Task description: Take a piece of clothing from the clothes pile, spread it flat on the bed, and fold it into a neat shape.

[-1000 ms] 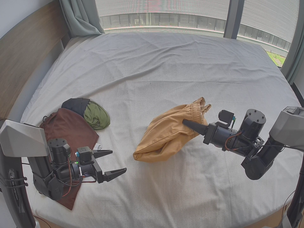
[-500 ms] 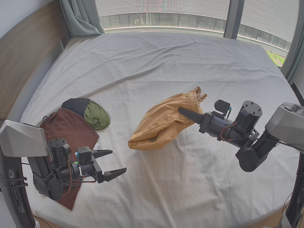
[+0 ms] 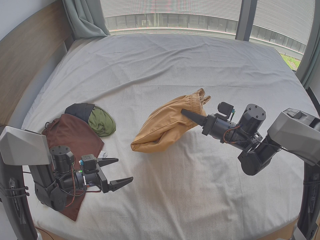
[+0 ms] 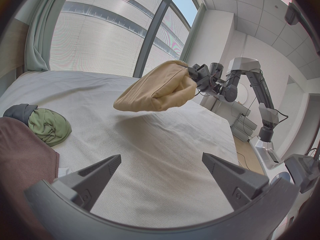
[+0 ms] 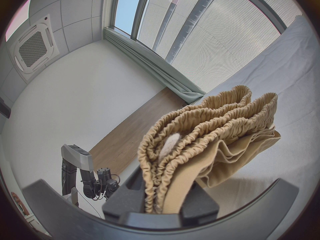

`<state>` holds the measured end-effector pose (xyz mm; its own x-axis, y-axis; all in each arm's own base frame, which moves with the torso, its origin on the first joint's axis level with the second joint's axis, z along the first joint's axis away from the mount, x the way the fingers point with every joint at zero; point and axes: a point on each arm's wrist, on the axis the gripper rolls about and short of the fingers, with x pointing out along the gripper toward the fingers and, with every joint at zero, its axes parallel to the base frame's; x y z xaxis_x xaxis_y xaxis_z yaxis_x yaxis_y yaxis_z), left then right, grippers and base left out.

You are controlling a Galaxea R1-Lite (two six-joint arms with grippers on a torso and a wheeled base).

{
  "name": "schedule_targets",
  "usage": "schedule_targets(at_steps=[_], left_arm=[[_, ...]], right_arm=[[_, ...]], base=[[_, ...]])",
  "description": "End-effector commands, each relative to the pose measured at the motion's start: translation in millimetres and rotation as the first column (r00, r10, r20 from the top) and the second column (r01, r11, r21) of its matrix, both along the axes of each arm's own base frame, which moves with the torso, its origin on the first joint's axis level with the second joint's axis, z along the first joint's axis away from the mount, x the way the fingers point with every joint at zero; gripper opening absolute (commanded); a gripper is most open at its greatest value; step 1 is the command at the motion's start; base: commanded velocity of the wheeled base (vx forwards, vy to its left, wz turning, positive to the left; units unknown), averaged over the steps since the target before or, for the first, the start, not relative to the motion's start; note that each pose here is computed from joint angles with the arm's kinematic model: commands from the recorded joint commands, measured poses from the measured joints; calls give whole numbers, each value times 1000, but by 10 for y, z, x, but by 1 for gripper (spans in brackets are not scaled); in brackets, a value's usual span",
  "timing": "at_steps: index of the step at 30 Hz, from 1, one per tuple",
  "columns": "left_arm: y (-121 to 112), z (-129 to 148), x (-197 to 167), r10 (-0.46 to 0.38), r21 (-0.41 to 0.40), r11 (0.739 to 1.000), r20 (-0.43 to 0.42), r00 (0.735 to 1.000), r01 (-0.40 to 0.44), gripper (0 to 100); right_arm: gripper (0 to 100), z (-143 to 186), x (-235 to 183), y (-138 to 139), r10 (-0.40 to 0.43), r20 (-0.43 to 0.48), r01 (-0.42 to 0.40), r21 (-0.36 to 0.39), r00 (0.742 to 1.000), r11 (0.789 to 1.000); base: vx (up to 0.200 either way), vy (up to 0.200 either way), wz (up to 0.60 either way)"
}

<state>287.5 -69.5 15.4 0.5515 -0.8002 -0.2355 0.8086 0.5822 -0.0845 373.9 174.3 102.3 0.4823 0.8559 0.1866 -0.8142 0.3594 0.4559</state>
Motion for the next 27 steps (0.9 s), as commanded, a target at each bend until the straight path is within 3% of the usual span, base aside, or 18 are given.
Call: schedule_targets(at_steps=[1, 18, 27], left_arm=[[-2, -9, 0, -1, 0, 1000, -2, 1000, 1, 100], [-2, -15, 0, -1, 1, 1000, -5, 1000, 1, 100], [-2, -13, 1, -1, 1, 1000, -4, 1000, 1, 100]], right_arm=[[0, -196, 106, 23, -4, -29, 4, -10, 1000, 1000], [0, -315, 144, 11, -10, -52, 9, -20, 999, 1000], [0, -115, 264, 61, -7, 1, 7, 17, 1000, 1000]], base=[[0, 0, 0], [0, 0, 0], [0, 0, 0]])
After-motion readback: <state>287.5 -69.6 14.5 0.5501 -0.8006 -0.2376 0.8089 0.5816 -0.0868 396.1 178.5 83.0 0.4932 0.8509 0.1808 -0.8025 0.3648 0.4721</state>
